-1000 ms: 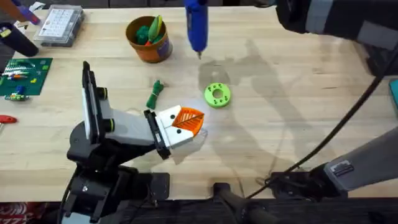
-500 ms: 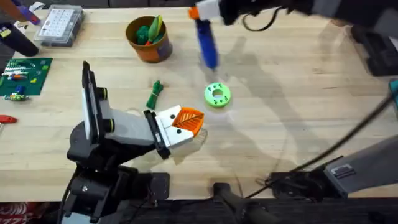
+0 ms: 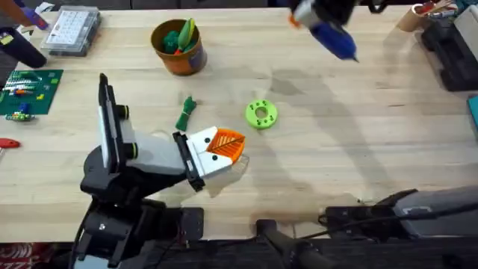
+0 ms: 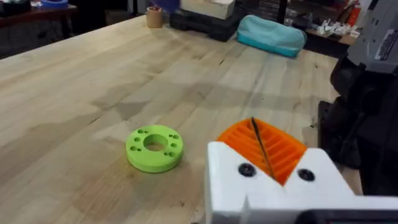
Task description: Pick up the gripper from the table and insert it into the empty holder that is missing its gripper. Then pick up a screw, insert it into the mounting hole, and use the screwdriver to tighten it. Finally, clean up the table by picking up the vegetable and placing it into the bucket.
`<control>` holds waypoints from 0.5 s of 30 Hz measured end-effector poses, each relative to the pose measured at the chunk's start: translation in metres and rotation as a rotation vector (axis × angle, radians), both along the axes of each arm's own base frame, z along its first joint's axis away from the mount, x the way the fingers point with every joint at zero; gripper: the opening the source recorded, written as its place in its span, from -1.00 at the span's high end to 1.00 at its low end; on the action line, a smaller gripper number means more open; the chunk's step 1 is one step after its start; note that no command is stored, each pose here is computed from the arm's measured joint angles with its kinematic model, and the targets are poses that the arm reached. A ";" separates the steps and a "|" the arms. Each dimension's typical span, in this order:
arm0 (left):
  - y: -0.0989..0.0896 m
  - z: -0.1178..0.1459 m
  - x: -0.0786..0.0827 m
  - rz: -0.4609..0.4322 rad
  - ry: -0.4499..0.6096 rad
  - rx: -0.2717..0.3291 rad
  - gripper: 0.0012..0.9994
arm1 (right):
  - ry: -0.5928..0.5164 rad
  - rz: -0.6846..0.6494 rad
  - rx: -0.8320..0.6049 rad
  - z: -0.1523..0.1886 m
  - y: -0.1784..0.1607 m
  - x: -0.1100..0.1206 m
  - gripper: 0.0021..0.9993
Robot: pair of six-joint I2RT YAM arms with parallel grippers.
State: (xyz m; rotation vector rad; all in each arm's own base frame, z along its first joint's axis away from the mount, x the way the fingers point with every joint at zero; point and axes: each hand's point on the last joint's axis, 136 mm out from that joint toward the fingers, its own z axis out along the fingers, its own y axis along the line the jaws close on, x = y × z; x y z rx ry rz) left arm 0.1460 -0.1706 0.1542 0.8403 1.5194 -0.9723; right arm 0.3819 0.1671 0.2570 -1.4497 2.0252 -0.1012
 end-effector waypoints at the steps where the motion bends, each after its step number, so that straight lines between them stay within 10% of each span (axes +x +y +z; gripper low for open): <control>1: 0.000 0.000 0.000 0.000 0.000 0.000 0.99 | 0.038 0.033 -0.056 -0.011 -0.006 -0.007 0.96; 15: 0.000 0.000 0.000 0.000 0.000 0.000 0.99 | 0.269 0.228 -0.408 -0.151 -0.056 0.021 0.97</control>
